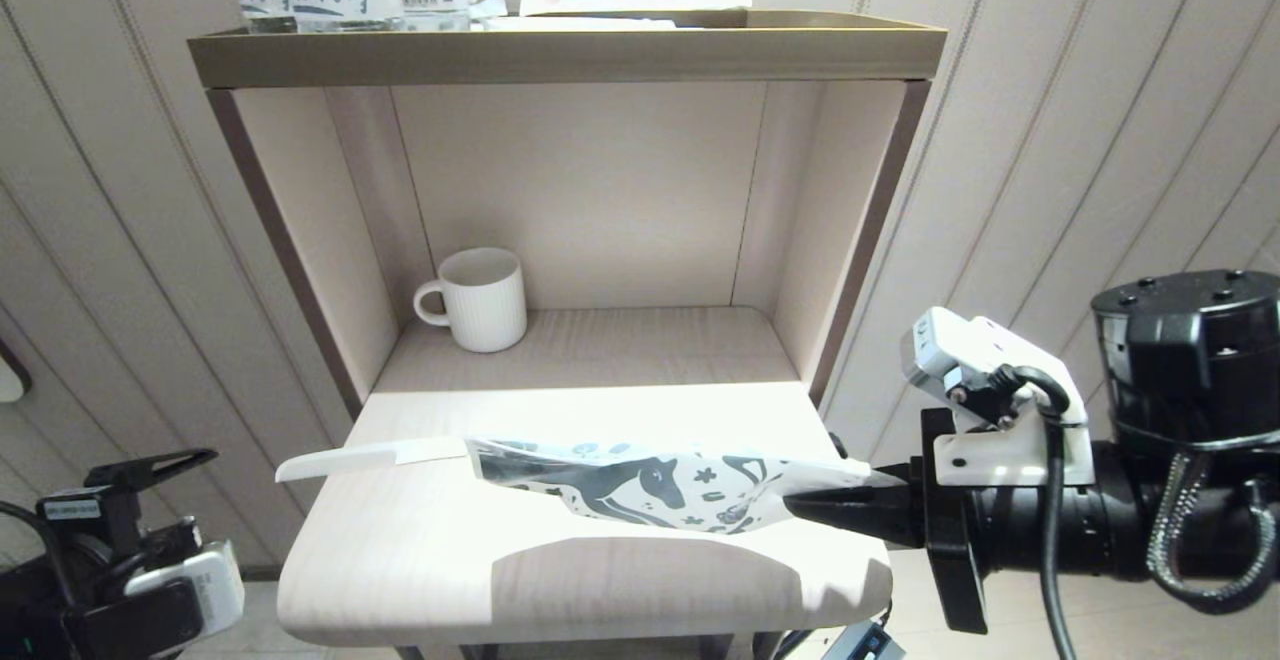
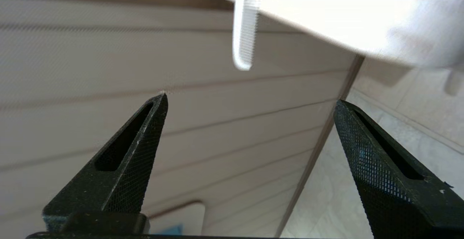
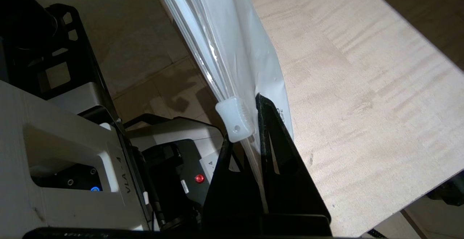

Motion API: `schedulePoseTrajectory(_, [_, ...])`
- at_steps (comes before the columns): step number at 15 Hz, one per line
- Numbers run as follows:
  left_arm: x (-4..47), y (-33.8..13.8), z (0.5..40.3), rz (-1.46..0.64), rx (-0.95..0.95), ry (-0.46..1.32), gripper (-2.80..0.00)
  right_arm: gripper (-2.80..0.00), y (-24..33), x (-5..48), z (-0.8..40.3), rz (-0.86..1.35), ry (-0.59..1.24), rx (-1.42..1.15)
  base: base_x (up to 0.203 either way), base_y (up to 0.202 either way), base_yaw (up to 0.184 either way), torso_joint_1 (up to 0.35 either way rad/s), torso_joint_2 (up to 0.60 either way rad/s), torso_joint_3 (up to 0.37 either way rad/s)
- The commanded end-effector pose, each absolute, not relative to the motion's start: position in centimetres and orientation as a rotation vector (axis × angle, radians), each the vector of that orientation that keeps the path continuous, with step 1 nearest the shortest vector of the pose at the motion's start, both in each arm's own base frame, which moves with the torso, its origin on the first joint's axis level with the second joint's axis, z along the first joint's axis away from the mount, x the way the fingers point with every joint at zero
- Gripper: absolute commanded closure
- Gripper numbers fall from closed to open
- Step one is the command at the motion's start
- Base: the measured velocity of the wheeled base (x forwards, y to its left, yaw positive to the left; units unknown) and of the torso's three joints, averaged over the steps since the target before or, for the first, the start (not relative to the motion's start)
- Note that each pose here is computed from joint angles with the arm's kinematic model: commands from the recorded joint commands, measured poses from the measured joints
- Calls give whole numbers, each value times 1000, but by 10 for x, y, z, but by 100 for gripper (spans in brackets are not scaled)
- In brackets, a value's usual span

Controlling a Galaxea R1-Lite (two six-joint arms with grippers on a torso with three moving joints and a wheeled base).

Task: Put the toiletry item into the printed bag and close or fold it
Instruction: Pick up the comb

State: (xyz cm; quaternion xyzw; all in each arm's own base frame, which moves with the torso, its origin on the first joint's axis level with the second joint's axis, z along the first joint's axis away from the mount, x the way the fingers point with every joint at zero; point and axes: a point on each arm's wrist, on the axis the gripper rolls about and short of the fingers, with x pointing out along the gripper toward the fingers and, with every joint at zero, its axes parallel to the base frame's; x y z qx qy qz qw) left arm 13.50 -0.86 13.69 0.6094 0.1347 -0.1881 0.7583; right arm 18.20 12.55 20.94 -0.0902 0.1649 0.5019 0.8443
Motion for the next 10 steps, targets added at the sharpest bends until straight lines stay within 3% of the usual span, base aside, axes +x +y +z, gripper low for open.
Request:
schedulePoseTrajectory(1, [146,-13,126,-462,1338,316,-280,0,126,183,209,1064,351,-191,0,0,0,0,0,0])
schedulePoseTrajectory(10, [194,-17,113,-400,1332,262,-280,0,124,185,204,1051,371,-188,0,0,0,0,0,0])
